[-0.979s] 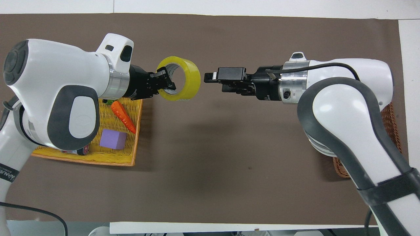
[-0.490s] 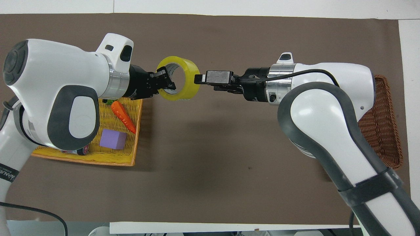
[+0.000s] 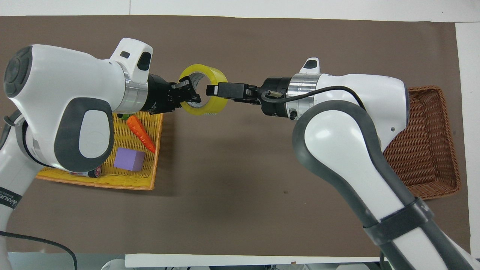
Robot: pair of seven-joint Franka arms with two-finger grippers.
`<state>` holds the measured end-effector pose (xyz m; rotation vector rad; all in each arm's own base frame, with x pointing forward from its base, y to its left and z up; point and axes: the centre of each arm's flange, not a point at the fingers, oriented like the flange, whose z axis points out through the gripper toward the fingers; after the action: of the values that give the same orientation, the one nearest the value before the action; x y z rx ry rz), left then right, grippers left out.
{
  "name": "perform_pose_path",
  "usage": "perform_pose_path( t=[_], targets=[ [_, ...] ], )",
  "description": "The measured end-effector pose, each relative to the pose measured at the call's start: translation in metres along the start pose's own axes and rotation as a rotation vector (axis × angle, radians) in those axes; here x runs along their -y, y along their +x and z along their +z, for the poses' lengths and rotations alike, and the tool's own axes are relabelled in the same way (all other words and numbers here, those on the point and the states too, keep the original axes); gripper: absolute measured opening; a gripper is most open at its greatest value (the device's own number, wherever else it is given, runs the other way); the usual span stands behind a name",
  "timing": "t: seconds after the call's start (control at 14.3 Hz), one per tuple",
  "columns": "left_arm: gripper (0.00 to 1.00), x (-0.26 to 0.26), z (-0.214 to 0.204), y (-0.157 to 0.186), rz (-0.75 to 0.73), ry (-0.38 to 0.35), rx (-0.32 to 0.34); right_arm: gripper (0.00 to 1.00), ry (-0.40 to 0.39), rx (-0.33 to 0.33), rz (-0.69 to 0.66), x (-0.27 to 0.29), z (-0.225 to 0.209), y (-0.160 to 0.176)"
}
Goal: Move tape to another basket
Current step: 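Hold the tape with the left gripper while the right gripper reaches it, then close the right gripper on the tape rim beside the left gripper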
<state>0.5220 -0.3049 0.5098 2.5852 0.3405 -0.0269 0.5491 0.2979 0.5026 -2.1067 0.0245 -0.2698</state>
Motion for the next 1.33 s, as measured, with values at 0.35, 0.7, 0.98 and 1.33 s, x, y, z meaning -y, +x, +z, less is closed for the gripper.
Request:
perform_pose_path(
  t=[0.35,0.7,0.98,1.33],
  targets=[
    [0.22,-0.001,0.001,-0.001,0.002,0.0,0.001,0.97,-0.011,0.001,0.01,-0.008,0.006,0.001],
    [0.22,-0.001,0.001,-0.001,0.002,0.001,0.002,0.93,-0.007,0.006,0.005,-0.004,0.009,-0.001],
    [0.22,-0.001,0.002,-0.002,0.003,0.001,0.003,0.89,-0.008,0.006,0.003,-0.002,0.01,-0.002],
    [0.22,0.0,0.0,0.0,0.001,0.001,0.0,0.53,-0.016,0.0,0.004,-0.007,0.011,-0.001]
  ],
)
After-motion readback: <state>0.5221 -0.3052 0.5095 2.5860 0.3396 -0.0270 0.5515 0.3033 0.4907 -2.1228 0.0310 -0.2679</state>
